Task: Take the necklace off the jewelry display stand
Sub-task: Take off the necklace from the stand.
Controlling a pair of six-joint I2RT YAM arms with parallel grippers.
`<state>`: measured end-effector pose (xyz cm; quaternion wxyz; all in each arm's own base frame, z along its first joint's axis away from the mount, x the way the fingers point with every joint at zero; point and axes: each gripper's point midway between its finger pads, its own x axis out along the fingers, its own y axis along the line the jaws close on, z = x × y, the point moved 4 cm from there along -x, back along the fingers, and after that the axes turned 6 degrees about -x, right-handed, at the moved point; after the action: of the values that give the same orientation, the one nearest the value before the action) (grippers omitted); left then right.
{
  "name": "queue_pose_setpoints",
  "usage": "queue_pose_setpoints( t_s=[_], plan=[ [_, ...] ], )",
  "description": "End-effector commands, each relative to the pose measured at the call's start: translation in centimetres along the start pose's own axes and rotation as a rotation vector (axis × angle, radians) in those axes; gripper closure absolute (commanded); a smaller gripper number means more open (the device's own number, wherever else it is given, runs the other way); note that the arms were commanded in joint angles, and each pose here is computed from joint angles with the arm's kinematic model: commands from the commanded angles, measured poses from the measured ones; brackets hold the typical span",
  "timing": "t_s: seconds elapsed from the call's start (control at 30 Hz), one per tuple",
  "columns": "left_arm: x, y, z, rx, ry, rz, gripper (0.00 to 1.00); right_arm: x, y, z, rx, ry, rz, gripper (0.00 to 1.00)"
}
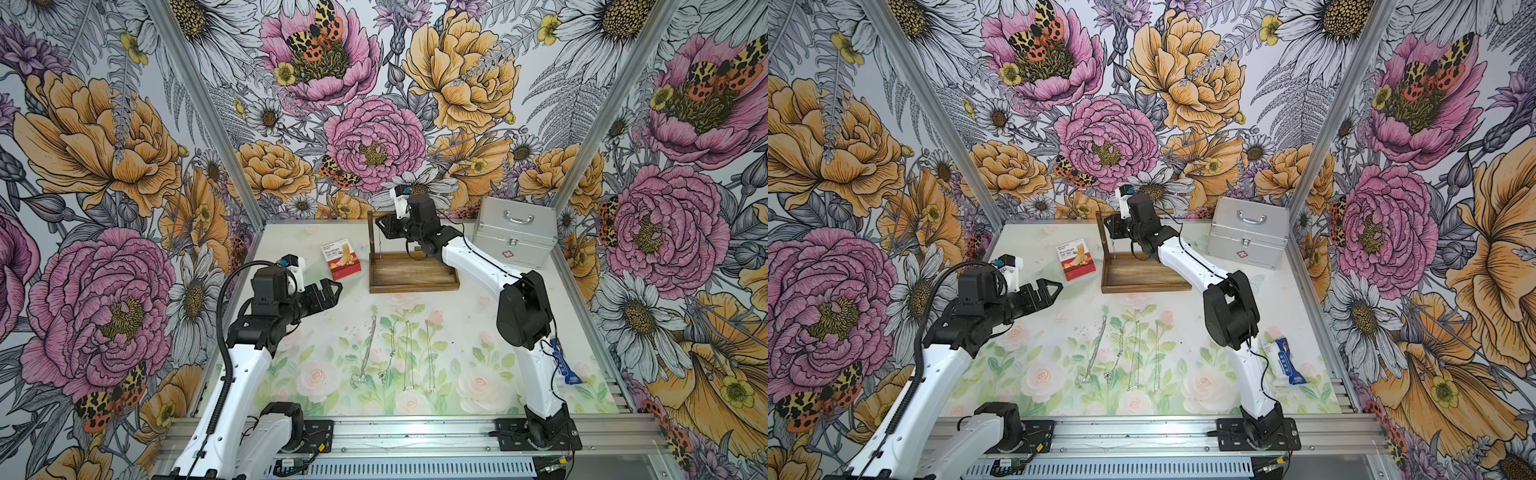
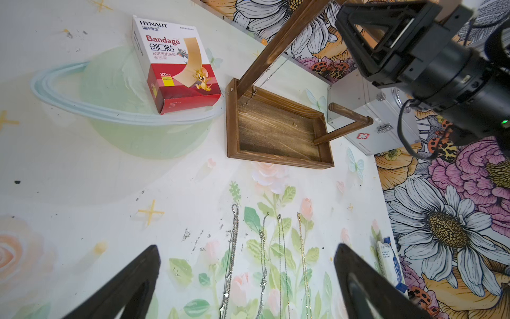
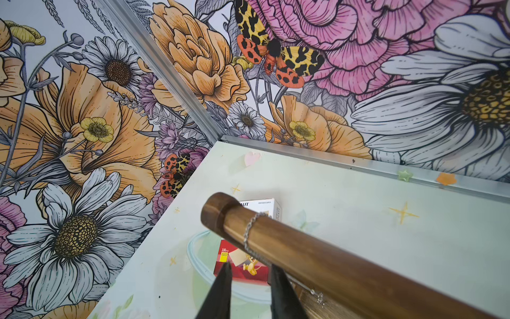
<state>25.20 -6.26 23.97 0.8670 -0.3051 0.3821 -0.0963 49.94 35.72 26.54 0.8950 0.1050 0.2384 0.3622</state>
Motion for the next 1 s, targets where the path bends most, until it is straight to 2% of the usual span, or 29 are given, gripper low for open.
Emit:
queue_pose_setpoints(
  t_s=[0.0,0.97],
  plan=[
    [0.1,-0.5,-0.1,0.002,0.008,-0.035,0.01,1.0,-0.3,-0.2,-0.021,-0.002,-0.015,0.74],
    [0.1,-0.7,-0.3,0.01,0.017,-0.043,0.01,2.3,-1.4,0.0,-0.02,-0.011,-0.07,0.76]
  ],
)
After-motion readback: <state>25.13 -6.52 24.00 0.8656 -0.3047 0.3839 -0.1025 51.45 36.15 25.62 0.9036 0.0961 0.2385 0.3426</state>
